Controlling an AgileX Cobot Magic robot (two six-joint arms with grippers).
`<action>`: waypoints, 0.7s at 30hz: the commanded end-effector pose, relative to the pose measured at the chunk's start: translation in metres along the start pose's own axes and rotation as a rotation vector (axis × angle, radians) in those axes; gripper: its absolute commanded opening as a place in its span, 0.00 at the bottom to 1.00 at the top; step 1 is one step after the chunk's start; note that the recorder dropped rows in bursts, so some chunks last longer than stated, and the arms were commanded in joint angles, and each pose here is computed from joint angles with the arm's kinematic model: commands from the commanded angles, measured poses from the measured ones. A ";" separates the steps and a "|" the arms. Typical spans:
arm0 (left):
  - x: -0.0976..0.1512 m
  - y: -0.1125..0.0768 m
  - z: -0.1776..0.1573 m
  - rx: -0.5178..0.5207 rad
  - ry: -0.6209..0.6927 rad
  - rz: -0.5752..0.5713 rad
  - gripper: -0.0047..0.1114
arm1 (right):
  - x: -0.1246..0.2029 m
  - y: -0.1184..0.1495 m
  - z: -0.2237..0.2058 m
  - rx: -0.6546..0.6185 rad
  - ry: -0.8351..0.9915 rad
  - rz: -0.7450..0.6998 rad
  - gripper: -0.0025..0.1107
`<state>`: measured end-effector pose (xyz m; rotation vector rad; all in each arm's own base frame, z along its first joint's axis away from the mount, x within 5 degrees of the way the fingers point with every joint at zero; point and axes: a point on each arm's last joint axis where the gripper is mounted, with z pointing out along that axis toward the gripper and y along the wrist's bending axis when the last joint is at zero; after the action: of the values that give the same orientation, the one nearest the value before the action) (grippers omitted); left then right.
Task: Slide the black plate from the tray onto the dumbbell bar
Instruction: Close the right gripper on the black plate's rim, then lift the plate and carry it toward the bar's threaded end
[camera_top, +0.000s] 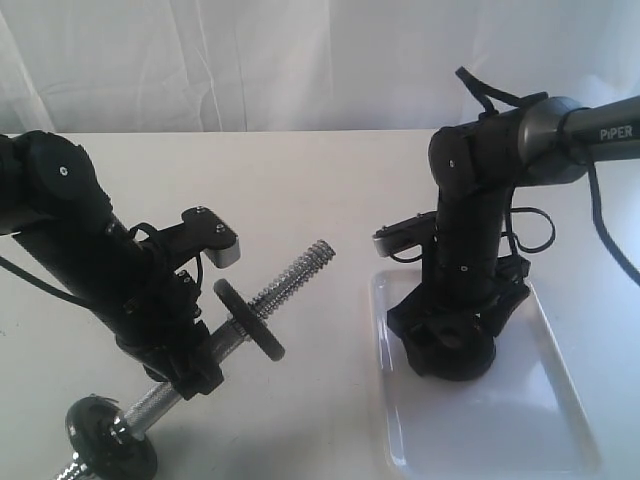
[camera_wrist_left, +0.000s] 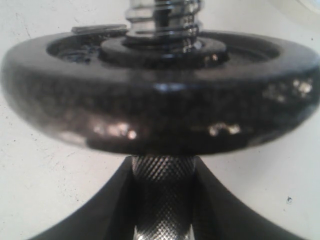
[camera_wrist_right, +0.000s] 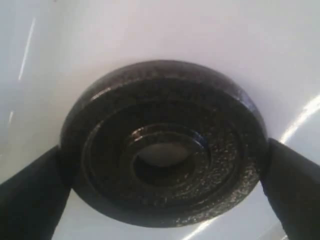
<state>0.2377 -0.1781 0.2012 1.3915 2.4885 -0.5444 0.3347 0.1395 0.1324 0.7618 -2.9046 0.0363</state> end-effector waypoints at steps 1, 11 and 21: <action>-0.013 -0.012 -0.020 0.046 -0.104 -0.042 0.04 | 0.008 -0.003 -0.015 0.013 -0.025 0.002 0.03; -0.013 -0.014 -0.024 0.053 -0.113 -0.037 0.04 | 0.022 0.002 -0.071 -0.005 -0.212 0.027 0.03; -0.012 -0.021 -0.032 0.072 -0.131 0.117 0.04 | 0.041 0.022 -0.116 -0.167 -0.364 -0.073 0.02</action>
<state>0.2312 -0.1776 0.2133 1.5021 2.3825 -0.5701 0.3105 0.1420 0.2351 0.8506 -3.1454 -0.2653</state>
